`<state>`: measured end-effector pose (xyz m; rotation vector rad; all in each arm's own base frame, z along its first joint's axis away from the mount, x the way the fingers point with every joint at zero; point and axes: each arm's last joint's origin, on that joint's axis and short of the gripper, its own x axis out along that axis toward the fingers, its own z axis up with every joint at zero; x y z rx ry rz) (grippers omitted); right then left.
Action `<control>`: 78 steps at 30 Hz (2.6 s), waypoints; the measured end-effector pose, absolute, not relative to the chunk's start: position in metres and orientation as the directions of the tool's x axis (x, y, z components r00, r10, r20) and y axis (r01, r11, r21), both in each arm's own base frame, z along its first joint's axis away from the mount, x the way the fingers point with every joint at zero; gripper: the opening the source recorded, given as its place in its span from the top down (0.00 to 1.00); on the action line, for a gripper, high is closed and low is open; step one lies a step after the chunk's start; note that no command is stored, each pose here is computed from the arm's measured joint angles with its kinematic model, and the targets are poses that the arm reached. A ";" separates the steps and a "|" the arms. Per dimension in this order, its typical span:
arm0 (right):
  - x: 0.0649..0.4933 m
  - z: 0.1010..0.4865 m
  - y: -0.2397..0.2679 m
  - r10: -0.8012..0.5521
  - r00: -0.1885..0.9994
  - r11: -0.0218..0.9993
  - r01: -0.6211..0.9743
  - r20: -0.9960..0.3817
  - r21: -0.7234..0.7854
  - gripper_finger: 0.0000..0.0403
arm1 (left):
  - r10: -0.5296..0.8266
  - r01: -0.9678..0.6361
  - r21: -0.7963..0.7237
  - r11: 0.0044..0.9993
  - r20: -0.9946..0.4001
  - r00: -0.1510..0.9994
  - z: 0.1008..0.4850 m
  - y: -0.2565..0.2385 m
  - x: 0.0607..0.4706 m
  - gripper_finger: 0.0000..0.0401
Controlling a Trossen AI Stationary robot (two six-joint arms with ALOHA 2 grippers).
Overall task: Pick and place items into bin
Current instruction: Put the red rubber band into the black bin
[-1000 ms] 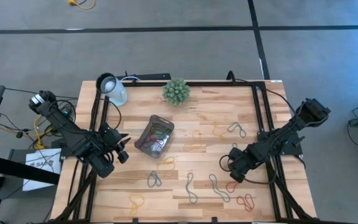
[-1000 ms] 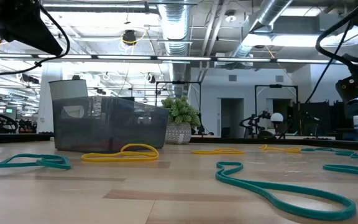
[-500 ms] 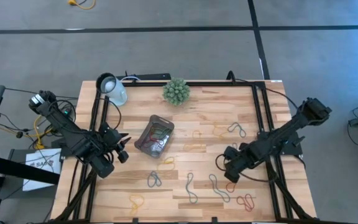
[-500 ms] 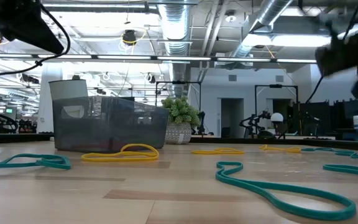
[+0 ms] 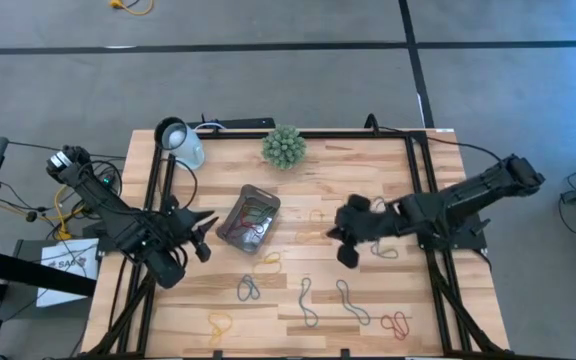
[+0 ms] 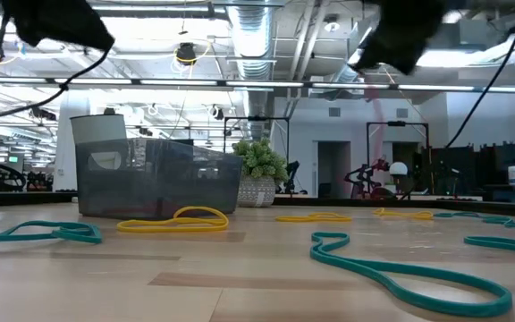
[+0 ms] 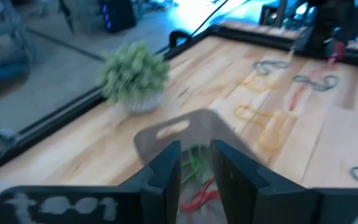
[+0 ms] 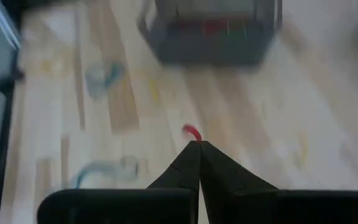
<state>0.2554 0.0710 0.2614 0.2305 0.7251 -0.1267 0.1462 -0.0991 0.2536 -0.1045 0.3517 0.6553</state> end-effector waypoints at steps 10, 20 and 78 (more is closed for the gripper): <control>0.304 0.258 0.037 0.071 0.870 0.983 0.023 -0.489 0.184 1.00 | 0.537 -0.546 0.054 0.836 -0.280 0.796 0.276 -0.097 0.185 0.79; 0.325 0.235 0.028 0.054 0.866 0.984 0.038 -0.498 0.173 1.00 | 0.227 -0.226 0.041 0.973 -0.304 0.925 0.280 -0.067 0.244 0.77; 0.308 0.223 0.077 0.167 0.767 0.977 -0.043 -0.620 0.210 0.81 | 0.358 -0.410 0.037 0.911 -0.563 0.745 0.271 -0.042 0.195 1.00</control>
